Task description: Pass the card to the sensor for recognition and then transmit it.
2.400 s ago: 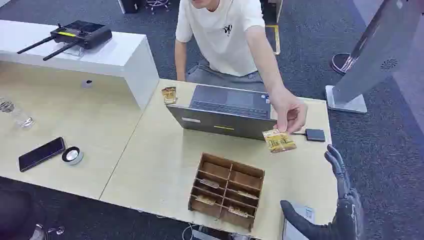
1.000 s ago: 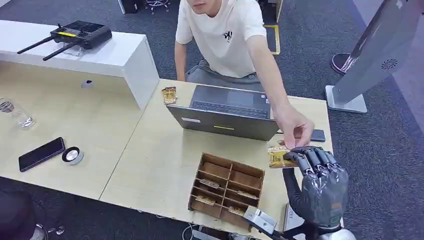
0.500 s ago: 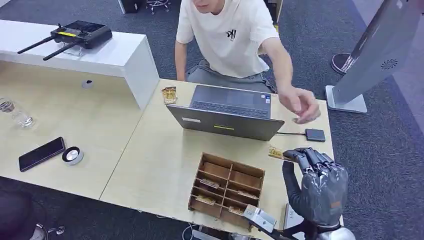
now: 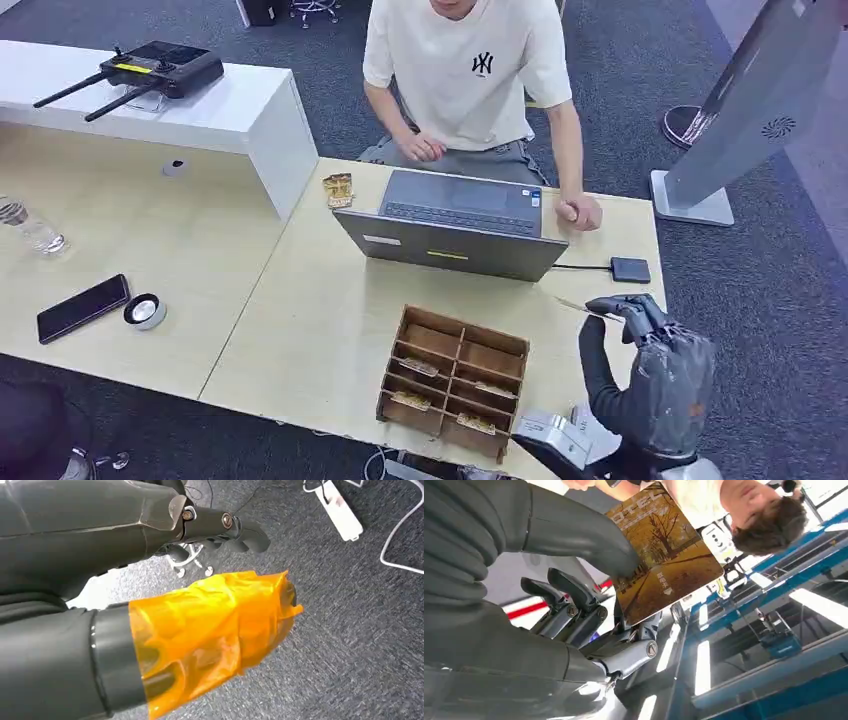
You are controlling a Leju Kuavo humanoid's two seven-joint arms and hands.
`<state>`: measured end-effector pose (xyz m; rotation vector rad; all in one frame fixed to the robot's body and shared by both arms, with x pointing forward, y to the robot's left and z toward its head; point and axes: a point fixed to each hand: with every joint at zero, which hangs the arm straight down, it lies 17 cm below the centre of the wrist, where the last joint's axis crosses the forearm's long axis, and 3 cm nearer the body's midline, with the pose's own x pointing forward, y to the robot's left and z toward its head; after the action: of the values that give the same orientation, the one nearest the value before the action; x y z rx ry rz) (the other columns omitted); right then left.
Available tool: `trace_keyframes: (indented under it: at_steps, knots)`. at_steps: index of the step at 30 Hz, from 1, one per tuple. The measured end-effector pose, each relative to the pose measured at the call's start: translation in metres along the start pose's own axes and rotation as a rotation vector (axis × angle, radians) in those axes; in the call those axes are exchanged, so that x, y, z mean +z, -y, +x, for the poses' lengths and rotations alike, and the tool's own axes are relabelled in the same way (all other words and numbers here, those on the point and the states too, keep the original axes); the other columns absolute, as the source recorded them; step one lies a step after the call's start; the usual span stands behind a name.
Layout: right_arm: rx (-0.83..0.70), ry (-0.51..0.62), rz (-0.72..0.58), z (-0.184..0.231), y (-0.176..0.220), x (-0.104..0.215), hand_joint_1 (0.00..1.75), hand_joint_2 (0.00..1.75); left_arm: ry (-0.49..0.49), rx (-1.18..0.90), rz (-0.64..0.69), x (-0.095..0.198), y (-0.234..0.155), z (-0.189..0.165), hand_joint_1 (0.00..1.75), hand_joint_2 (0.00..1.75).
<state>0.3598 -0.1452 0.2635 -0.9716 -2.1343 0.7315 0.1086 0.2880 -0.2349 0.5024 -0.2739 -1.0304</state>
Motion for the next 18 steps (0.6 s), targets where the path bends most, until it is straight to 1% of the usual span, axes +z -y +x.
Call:
trace_keyframes:
  at_steps: [1,5,13,16,18]
  knots:
    - [-0.066,-0.037,-0.025,-0.004,0.009,0.003,1.75,1.75,0.0,0.012,-0.002,0.002,0.001,-0.001,0.0,0.0]
    - [-0.148,-0.096,-0.067,-0.016,0.026,0.01,1.75,1.75,-0.003,0.025,-0.005,0.004,0.005,-0.003,0.0,0.0]
    - [-0.173,-0.134,-0.092,-0.025,0.038,0.016,1.75,1.75,-0.008,0.031,-0.003,0.006,0.006,-0.004,0.0,0.0]
    - [-0.309,-0.22,-0.089,-0.04,0.037,0.023,1.75,1.75,-0.009,0.042,-0.004,0.007,0.007,-0.004,0.0,0.0]
    - [-0.44,-0.298,-0.087,-0.053,0.035,0.031,1.75,1.75,-0.013,0.049,-0.004,0.008,0.009,-0.006,0.0,0.0]
